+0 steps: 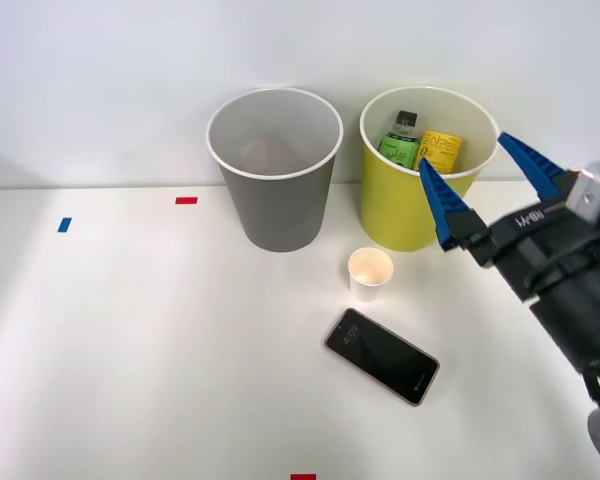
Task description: Put cans in the gray bin, plastic bottles in the light green bin
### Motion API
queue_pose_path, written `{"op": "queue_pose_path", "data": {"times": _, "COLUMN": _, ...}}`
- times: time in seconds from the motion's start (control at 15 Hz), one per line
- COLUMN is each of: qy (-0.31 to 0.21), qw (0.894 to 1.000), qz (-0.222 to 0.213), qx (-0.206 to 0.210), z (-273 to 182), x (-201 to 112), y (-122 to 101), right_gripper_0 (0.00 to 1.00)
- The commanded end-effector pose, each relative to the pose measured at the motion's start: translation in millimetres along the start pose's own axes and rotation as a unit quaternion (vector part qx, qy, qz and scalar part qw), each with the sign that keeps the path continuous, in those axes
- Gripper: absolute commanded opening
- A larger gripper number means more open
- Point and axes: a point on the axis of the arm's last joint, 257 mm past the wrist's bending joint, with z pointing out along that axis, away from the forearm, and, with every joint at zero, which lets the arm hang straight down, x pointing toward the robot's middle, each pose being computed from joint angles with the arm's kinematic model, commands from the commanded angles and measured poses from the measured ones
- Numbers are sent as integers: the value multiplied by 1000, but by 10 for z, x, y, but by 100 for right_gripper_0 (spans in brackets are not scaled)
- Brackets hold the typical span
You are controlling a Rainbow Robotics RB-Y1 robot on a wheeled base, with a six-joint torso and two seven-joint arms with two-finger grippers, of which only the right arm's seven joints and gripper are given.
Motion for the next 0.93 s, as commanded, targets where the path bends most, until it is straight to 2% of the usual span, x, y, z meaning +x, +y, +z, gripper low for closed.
{"op": "queue_pose_path", "data": {"times": 0.07, "qy": 9, "qw": 999, "qz": 37, "qx": 21, "z": -463, "x": 323, "y": 122, "right_gripper_0": 100}}
{"op": "queue_pose_path", "data": {"times": 0.27, "qy": 33, "qw": 996, "qz": 65, "qx": 51, "z": -739, "x": 590, "y": 197, "right_gripper_0": 100}}
{"op": "queue_pose_path", "data": {"times": 0.53, "qy": 73, "qw": 992, "qz": 61, "qx": 80, "z": -1040, "x": 855, "y": 187, "right_gripper_0": 100}}
{"op": "queue_pose_path", "data": {"times": 0.93, "qy": 90, "qw": 983, "qz": 64, "qx": 147, "z": -1218, "x": 1287, "y": 13, "right_gripper_0": 100}}
